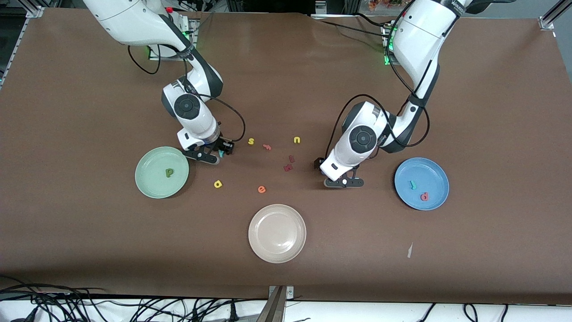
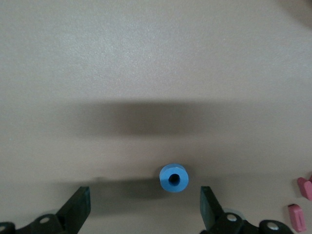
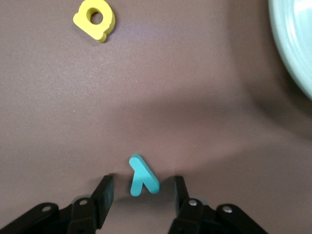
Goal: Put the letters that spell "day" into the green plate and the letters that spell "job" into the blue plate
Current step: 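Place the teal y on the green plate while the left gripper carries o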
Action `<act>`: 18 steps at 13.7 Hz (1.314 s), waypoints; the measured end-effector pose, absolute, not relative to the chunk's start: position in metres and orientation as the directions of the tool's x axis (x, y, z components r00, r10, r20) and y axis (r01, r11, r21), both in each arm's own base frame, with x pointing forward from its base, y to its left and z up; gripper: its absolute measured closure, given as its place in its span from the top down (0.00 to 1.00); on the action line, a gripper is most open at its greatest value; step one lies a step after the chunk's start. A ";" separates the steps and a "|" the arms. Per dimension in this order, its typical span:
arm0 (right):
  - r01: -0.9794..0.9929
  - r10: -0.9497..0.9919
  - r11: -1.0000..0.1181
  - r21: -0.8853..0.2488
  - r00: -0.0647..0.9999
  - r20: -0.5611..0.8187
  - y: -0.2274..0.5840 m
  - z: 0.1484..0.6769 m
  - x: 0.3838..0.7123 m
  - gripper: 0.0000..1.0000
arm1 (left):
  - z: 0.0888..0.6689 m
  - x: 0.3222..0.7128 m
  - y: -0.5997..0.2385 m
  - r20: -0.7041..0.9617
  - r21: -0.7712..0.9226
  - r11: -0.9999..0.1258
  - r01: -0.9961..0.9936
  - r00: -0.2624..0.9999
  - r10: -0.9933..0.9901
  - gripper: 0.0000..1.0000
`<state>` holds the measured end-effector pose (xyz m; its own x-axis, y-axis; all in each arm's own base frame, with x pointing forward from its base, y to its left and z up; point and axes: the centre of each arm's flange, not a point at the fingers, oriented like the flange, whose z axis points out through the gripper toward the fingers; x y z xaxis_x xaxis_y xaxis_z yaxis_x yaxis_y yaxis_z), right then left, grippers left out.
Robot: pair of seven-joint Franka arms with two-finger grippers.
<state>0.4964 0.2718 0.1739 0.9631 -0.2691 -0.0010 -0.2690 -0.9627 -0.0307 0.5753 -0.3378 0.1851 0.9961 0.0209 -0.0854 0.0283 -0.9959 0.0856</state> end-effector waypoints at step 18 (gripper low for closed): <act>-0.171 -0.171 -0.984 0.057 0.985 -0.007 0.240 0.220 0.531 0.26 | 0.170 0.561 -0.370 -0.066 0.042 -0.999 0.022 0.998 0.019 0.58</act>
<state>0.5311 0.2396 0.2201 0.9852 -0.1713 -0.0066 -0.1707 -0.9837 0.0567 0.5611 -0.3704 0.1699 0.9977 0.0189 -0.0655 0.0217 -0.9989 0.0423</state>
